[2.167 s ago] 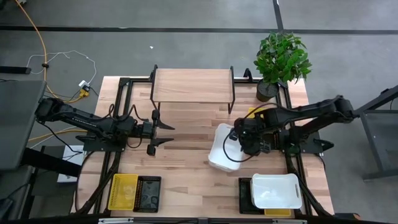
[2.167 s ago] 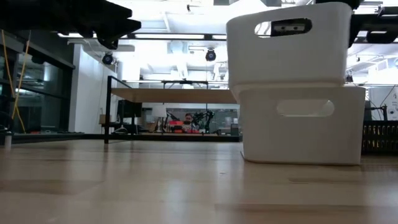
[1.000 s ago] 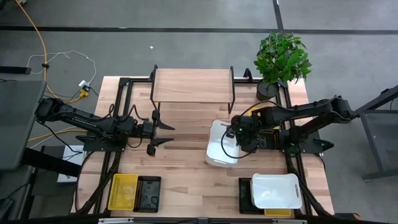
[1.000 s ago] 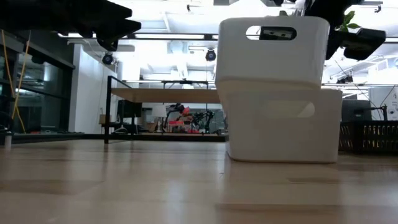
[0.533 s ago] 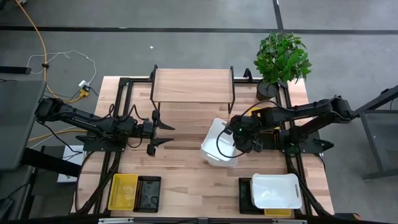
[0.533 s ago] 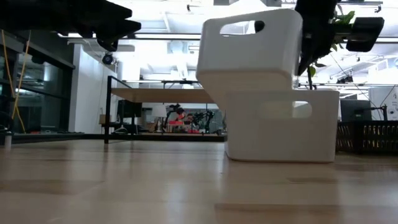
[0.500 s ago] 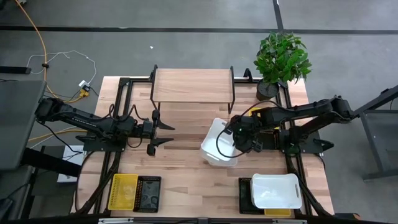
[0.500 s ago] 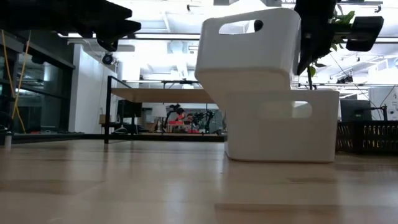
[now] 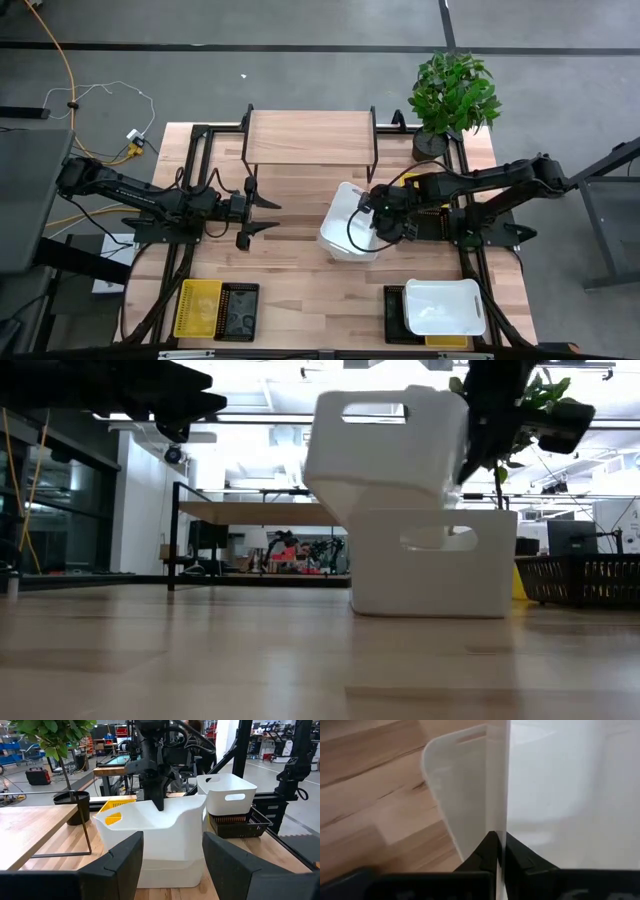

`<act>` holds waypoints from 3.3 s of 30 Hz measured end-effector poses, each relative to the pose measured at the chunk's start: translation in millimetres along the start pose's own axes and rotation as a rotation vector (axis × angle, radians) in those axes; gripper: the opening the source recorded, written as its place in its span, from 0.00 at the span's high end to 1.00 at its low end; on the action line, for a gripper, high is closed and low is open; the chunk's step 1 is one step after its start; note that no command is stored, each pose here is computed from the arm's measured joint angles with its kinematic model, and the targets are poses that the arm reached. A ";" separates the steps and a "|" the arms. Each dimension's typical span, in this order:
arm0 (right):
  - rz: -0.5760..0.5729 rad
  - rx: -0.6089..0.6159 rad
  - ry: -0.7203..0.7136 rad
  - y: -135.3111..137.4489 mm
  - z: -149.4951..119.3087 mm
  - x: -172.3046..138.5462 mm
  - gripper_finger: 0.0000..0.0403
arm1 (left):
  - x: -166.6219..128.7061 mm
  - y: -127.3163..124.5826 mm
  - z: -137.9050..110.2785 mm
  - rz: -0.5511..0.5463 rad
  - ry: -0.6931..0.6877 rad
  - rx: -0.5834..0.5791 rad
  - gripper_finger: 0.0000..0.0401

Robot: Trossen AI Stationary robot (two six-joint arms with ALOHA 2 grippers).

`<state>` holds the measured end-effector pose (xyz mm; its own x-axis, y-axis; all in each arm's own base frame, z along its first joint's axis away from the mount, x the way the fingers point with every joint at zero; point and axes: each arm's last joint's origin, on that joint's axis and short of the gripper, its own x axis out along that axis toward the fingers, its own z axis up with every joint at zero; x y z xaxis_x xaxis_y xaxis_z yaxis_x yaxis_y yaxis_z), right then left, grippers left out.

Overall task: Stack baskets on shelf by color
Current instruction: Stack the top left white bin on the top right white bin

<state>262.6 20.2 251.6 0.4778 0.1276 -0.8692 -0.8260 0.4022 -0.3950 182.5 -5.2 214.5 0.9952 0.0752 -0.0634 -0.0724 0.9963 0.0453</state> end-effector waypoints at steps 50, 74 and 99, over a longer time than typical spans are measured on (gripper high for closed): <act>-0.072 -0.059 -0.018 6.7 -0.8 -31.1 0.76 | 0.0 0.1 0.0 0.000 0.000 0.000 0.52; -0.053 0.891 -0.820 -25.7 45.7 -67.4 0.76 | 0.1 0.4 0.3 0.003 -0.003 -0.009 0.52; -0.288 1.269 -0.444 10.9 69.9 -42.0 0.65 | 0.0 0.5 1.5 0.007 -0.015 0.087 0.52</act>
<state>254.5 82.6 304.6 0.8368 0.0797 -0.5416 0.0401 0.9778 0.2058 182.6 -4.8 216.0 0.9956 0.0808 -0.0478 -0.0739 0.9884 0.1325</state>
